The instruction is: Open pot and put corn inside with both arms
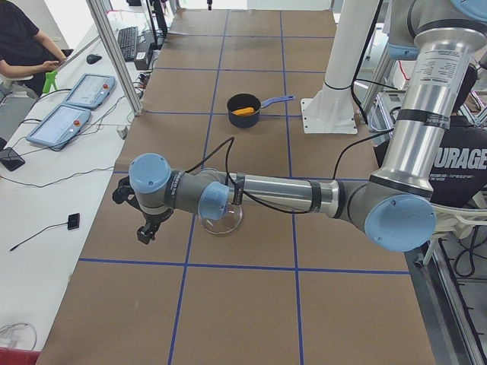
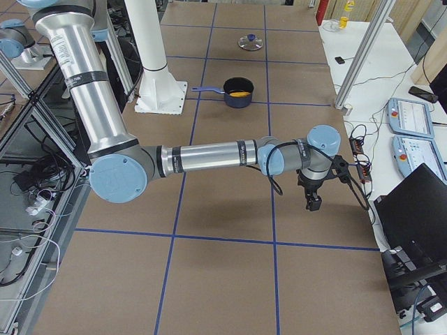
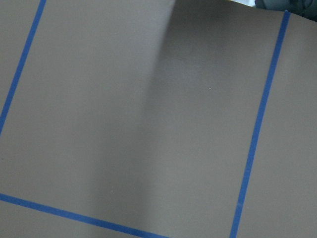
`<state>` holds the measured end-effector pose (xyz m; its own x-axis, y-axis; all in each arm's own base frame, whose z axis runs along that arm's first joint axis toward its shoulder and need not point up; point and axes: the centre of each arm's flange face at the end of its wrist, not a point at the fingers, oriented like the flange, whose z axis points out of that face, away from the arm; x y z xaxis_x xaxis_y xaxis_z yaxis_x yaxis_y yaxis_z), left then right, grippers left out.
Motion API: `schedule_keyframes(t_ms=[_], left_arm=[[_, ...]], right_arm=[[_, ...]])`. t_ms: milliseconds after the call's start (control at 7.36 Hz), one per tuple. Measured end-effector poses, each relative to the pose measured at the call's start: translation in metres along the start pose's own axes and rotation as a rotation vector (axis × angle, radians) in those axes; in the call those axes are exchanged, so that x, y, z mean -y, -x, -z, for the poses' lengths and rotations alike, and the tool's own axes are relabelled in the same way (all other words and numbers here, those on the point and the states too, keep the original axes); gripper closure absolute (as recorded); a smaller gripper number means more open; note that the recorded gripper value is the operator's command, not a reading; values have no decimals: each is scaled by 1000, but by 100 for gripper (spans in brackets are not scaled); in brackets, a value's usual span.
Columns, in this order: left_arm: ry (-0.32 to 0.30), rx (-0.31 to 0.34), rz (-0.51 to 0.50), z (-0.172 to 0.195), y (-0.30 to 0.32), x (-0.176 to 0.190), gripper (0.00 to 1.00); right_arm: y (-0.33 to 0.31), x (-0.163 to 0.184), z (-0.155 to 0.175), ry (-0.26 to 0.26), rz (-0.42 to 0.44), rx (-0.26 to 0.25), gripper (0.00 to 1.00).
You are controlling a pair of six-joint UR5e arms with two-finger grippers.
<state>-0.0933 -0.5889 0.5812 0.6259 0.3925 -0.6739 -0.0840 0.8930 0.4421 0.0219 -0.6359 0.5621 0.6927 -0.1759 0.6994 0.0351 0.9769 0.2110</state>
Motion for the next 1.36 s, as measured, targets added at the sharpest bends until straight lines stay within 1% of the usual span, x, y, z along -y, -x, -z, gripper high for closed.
schedule_keyframes(t_ms=[272, 408, 679, 815, 1359], left_arm=[[-16, -7, 21, 10, 1, -19, 2], [-21, -9, 25, 14, -1, -21, 2], [-23, -9, 42, 16, -4, -22, 2], [-25, -9, 48, 17, -6, -23, 2], [-24, -9, 64, 17, -9, -33, 2]], right_arm=[[-16, -30, 17, -24, -44, 31, 0], [-15, -39, 23, -32, -64, 33, 0], [-10, -44, 24, -35, -111, 18, 0], [-9, -45, 23, -34, -121, 16, 0], [-9, -47, 16, -31, -105, 8, 0]])
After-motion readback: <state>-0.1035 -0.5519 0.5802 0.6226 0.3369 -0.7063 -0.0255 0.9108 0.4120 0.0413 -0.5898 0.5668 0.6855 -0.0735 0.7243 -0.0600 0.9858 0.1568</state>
